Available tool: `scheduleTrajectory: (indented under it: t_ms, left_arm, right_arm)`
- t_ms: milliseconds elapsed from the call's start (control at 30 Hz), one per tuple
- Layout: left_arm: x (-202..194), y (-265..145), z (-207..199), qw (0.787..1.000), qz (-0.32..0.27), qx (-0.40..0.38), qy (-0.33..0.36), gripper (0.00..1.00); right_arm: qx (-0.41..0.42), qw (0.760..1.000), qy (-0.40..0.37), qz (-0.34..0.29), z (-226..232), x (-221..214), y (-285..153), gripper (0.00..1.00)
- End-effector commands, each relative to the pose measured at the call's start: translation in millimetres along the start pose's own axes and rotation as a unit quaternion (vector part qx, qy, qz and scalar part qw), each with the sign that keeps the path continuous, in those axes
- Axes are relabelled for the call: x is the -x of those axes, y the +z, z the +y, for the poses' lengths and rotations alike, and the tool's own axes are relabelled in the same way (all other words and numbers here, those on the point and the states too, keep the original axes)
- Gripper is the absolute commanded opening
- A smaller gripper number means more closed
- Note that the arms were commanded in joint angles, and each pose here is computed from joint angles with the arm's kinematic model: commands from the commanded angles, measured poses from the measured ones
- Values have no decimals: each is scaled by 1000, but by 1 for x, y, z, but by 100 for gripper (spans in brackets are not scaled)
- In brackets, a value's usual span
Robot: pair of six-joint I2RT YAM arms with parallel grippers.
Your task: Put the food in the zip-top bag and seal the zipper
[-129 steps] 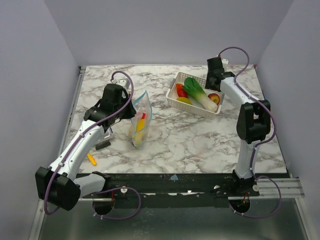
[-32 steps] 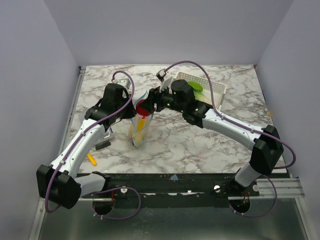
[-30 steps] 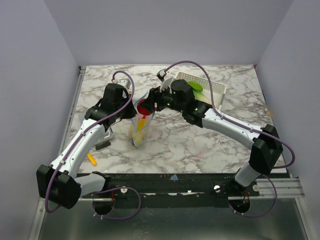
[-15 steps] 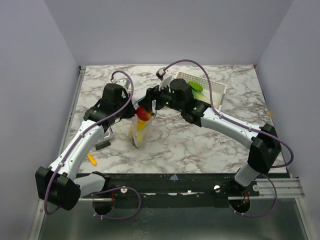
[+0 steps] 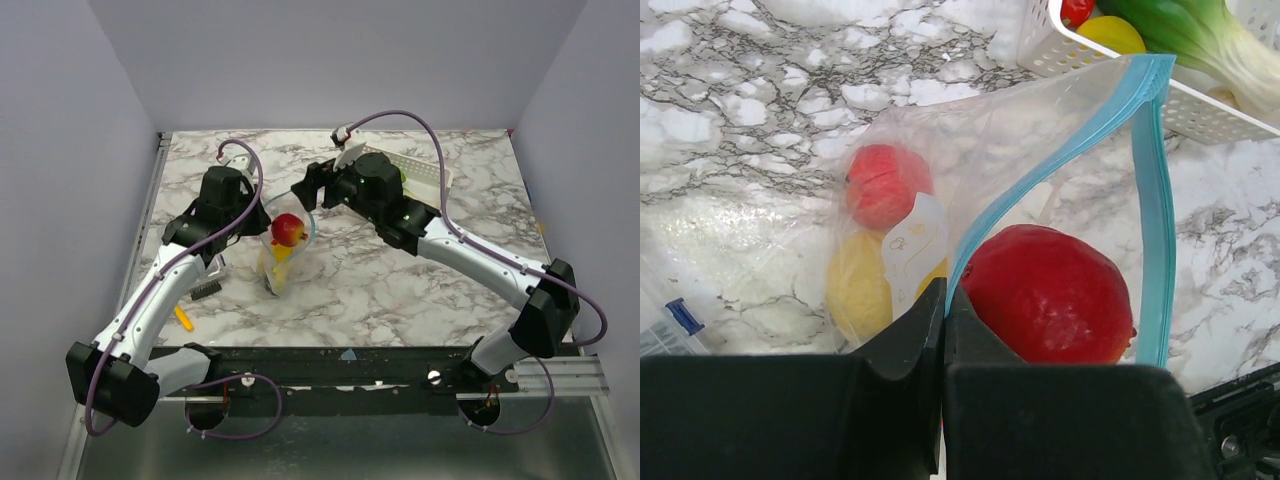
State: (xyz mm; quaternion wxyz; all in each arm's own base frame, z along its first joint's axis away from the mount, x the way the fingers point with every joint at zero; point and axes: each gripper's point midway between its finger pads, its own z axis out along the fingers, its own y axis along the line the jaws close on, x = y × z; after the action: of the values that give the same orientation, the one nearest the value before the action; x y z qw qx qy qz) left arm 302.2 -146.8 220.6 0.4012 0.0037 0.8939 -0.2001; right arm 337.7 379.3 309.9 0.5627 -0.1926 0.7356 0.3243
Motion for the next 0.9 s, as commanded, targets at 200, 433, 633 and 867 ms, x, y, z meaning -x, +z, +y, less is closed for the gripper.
scheduleTrajectory:
  t_ms: [200,433,633,867]
  left_arm:
    - [17,-28,-23,999,-16,-43,-22,0]
    - [14,-23,-20,999,-11,-39,-19,0]
    - [10,-12,-6,1000,-12,-11,-7,0]
    - [-1,1,8,1000,-2,16,3,0]
  right_arm:
    - [-120,992,-22,-13,-46,17,-18,81]
    - [-170,985,6,3,-78,9,-17,81]
    - [-238,966,82,53,-140,-18,-17,72]
    - [-275,943,138,123,-193,-56,-19,67]
